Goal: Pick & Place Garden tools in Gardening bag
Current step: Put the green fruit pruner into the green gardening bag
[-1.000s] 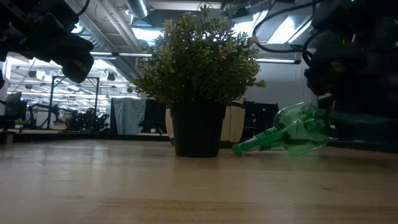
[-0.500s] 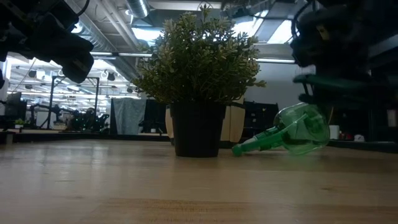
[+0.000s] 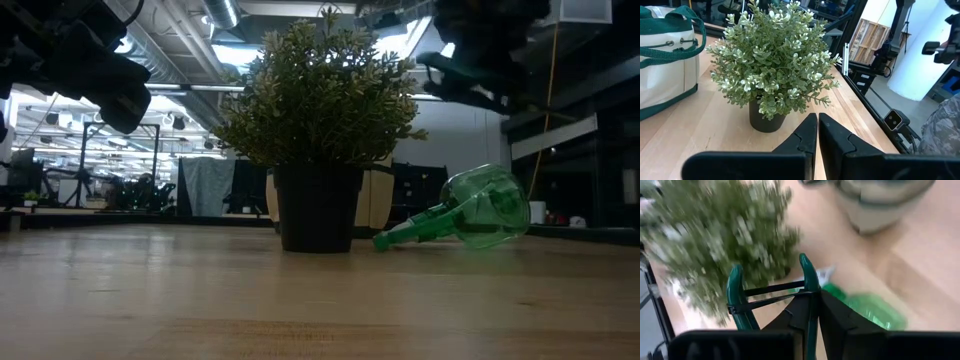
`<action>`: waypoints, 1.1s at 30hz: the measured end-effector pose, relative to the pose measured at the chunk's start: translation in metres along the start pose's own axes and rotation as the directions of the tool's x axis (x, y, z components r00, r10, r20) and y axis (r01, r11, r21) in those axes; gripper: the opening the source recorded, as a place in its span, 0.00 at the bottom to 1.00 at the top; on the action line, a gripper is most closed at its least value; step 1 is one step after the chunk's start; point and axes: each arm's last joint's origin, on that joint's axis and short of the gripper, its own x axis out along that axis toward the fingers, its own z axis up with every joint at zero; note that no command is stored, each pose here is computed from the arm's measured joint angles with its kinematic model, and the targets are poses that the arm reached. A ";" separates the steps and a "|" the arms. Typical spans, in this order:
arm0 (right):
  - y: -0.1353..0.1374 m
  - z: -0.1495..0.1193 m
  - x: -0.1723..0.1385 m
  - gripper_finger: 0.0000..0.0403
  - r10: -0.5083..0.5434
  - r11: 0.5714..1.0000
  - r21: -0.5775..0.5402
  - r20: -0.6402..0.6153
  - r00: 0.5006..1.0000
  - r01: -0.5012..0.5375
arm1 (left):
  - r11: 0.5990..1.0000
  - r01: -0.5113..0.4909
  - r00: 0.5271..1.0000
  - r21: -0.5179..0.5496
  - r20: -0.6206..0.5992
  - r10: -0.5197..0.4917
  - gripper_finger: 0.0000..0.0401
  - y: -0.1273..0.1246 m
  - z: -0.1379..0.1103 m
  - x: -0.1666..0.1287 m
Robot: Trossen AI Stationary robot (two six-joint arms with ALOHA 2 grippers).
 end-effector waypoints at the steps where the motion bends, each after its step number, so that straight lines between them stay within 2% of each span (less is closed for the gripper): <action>1: 0.001 0.005 -0.002 0.09 0.001 1.000 -0.008 0.017 1.000 -0.001 | 1.000 0.000 1.000 0.000 0.000 0.000 0.03 0.000 0.000 0.000; 9: -0.002 0.039 -0.013 0.09 0.033 0.999 -0.043 0.145 0.989 -0.027 | 1.000 0.000 1.000 0.000 0.000 0.000 0.02 0.000 0.000 0.000; 15: -0.005 0.064 -0.018 0.09 0.087 0.993 -0.100 0.289 0.953 -0.061 | 1.000 0.000 1.000 0.000 0.000 0.000 0.03 0.000 0.000 0.000; 27: -0.015 0.106 -0.030 0.09 0.167 0.967 -0.253 0.549 0.819 -0.028 | 1.000 0.000 1.000 0.000 0.000 0.000 0.03 0.000 0.000 0.000; 33: -0.020 0.124 -0.040 0.09 0.201 0.951 -0.309 0.673 0.712 0.024 | 1.000 0.000 1.000 0.000 0.000 0.000 0.02 0.000 0.000 0.000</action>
